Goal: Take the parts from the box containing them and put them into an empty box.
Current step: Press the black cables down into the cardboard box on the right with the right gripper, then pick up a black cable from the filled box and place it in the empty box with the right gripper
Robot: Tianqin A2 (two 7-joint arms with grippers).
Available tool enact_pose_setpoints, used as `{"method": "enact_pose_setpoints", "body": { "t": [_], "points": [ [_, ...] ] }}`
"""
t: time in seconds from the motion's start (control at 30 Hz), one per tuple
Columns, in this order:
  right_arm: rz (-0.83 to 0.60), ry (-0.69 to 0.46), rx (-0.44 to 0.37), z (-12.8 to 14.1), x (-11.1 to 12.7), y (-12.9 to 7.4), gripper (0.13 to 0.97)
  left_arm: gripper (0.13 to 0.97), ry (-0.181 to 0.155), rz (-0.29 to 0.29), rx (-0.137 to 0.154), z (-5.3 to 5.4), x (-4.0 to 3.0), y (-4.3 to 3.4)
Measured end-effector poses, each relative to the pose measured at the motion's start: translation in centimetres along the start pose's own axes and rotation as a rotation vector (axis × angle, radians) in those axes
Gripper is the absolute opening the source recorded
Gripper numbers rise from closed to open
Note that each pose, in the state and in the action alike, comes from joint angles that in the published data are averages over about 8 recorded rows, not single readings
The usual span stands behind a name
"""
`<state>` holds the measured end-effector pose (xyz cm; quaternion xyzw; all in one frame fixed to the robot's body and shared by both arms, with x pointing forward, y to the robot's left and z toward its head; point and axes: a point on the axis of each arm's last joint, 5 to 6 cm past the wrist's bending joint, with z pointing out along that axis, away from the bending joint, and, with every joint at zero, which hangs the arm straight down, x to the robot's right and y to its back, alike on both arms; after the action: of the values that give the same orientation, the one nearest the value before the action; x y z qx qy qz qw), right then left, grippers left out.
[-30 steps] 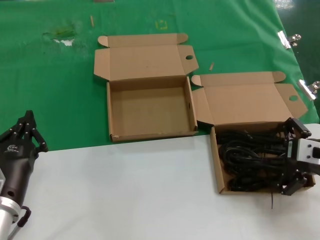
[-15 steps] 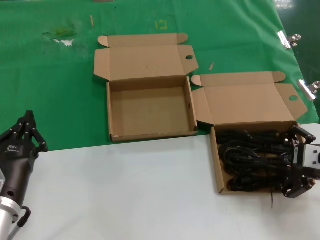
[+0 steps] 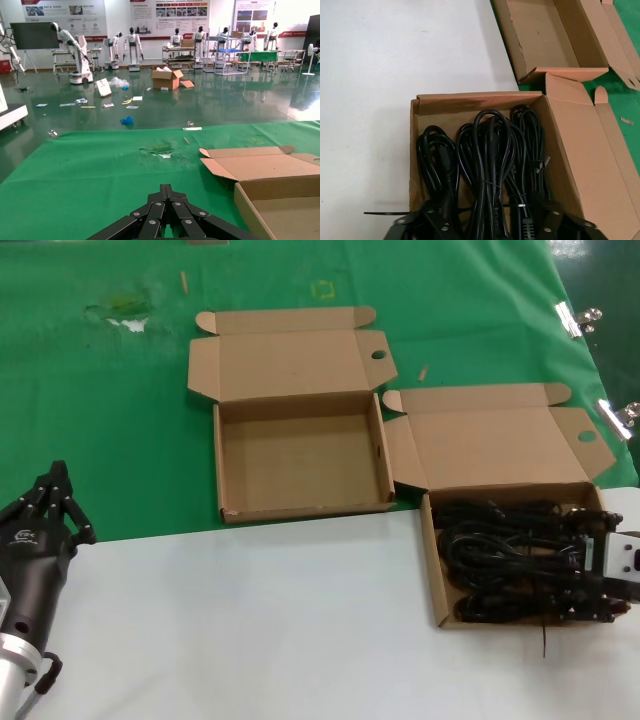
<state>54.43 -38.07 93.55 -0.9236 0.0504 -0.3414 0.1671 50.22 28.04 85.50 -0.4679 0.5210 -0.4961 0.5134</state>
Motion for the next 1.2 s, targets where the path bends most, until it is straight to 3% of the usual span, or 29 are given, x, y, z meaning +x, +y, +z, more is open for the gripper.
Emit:
{"method": "enact_pose_setpoints", "body": {
  "t": [0.6, 0.9, 1.2],
  "points": [
    [0.022, -0.001, 0.003, 0.4, 0.0, 0.0, 0.274, 0.14, 0.0, 0.0, 0.0, 0.0, 0.0, 0.0],
    [0.021, -0.002, 0.008, 0.5, 0.0, -0.1, 0.18, 0.14, 0.0, 0.0, 0.0, 0.0, 0.0, 0.0],
    [0.01, 0.016, 0.034, -0.5, 0.7, -1.0, 0.171, 0.14, 0.0, 0.0, 0.0, 0.0, 0.0, 0.0]
  ]
}}
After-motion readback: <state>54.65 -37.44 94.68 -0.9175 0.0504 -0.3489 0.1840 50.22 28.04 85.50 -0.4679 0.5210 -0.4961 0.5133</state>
